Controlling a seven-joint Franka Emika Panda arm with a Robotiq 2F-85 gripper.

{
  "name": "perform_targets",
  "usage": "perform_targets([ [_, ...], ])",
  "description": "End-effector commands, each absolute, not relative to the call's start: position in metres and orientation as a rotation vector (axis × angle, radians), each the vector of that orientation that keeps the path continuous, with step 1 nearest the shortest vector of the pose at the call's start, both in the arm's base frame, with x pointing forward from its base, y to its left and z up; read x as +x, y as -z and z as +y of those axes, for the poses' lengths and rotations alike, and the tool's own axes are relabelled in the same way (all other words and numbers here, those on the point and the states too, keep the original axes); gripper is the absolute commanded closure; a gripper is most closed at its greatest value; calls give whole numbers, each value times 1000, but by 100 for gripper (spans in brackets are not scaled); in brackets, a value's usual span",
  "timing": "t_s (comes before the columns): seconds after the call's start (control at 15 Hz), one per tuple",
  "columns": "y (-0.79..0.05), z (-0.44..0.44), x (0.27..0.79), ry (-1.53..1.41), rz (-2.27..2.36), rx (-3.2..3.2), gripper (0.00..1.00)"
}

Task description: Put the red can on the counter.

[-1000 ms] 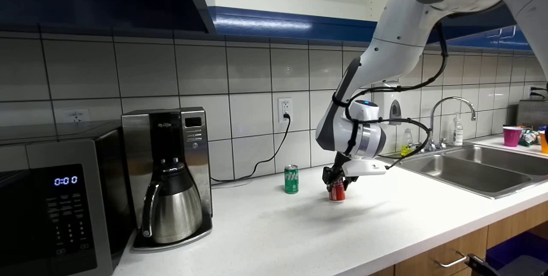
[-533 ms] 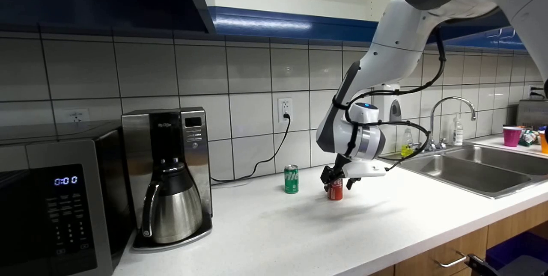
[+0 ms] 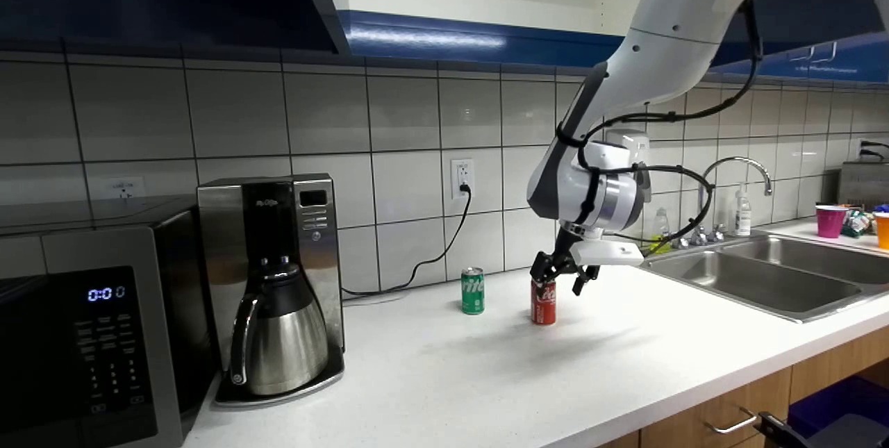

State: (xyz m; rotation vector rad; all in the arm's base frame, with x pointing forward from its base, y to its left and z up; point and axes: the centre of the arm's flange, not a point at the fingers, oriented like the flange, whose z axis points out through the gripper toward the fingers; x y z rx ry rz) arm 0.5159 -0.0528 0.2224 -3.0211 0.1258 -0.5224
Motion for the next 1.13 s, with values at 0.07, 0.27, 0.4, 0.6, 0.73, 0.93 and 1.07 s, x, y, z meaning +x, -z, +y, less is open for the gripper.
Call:
perform_targets([
  [0.07,-284,-46,472,361,43,-3007,0],
  [0.27,-316,-38,457,294,-32,-3006,0],
  [0.4,-342,-30,452,262,-76,-3013,0],
  [0.6,-328,-33,461,266,-94,-3015,0],
  [0.73,-342,-31,456,275,-103,-3008,0],
  [0.93,-340,-31,454,266,-104,-3008,0],
  [1.07,-339,-31,453,262,-104,-3009,0],
])
